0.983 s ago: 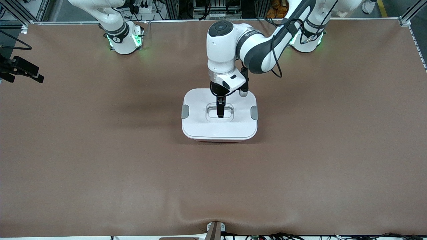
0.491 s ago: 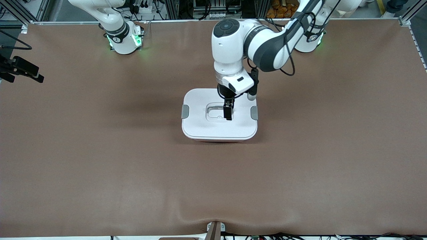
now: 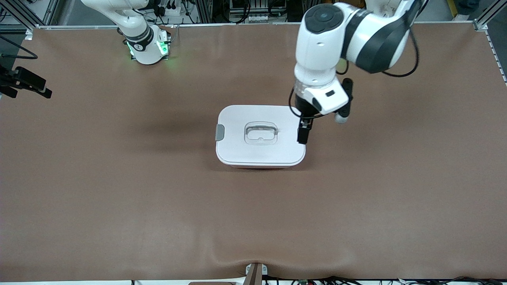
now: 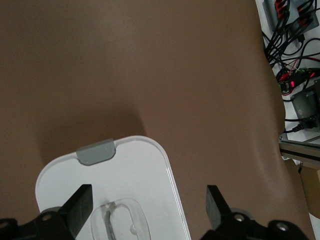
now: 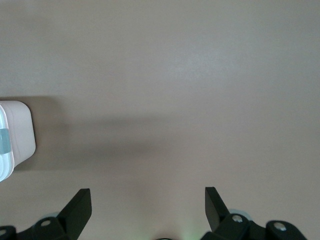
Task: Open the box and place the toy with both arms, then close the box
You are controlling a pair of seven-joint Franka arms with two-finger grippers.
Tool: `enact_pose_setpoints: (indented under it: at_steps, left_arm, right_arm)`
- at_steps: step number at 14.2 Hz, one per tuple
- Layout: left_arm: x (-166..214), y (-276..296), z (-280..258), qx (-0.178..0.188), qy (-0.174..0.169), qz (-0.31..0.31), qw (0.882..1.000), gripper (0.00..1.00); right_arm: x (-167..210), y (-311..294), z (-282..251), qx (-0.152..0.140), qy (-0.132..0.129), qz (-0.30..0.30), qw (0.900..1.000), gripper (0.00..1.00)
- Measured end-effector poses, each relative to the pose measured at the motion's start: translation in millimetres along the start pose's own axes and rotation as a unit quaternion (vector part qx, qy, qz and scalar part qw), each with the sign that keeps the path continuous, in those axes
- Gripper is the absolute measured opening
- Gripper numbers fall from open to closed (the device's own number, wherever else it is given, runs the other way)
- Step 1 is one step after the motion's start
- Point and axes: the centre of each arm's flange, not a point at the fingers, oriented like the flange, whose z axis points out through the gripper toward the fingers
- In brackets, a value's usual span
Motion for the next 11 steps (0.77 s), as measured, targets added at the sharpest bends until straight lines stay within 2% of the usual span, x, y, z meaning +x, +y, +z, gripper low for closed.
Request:
enact_pose_setpoints:
  at_steps: [4, 6, 9, 11]
  left_arm:
    - [74.2, 11.6, -38.1, 0.005, -0.026, 0.029, 0.999, 1.0]
    - [112.4, 16.5, -35.8, 0.015, -0.035, 0.051, 0.998, 1.0]
    - [150.4, 16.0, -29.7, 0.036, -0.057, 0.098, 0.993, 1.0]
    - [173.3, 16.9, -31.6, 0.038, -0.074, 0.102, 0.991, 1.0]
  right_arm:
    - [0.0, 0.3, -0.1, 0.0, 0.0, 0.0, 1.0, 1.0]
    - [0.0, 0.2, -0.1, 0.0, 0.0, 0.0, 1.0, 1.0]
    - [0.0, -0.1, -0.1, 0.0, 0.0, 0.0, 1.0, 1.0]
    - [0.0, 0.2, -0.1, 0.0, 0.0, 0.0, 1.0, 1.0]
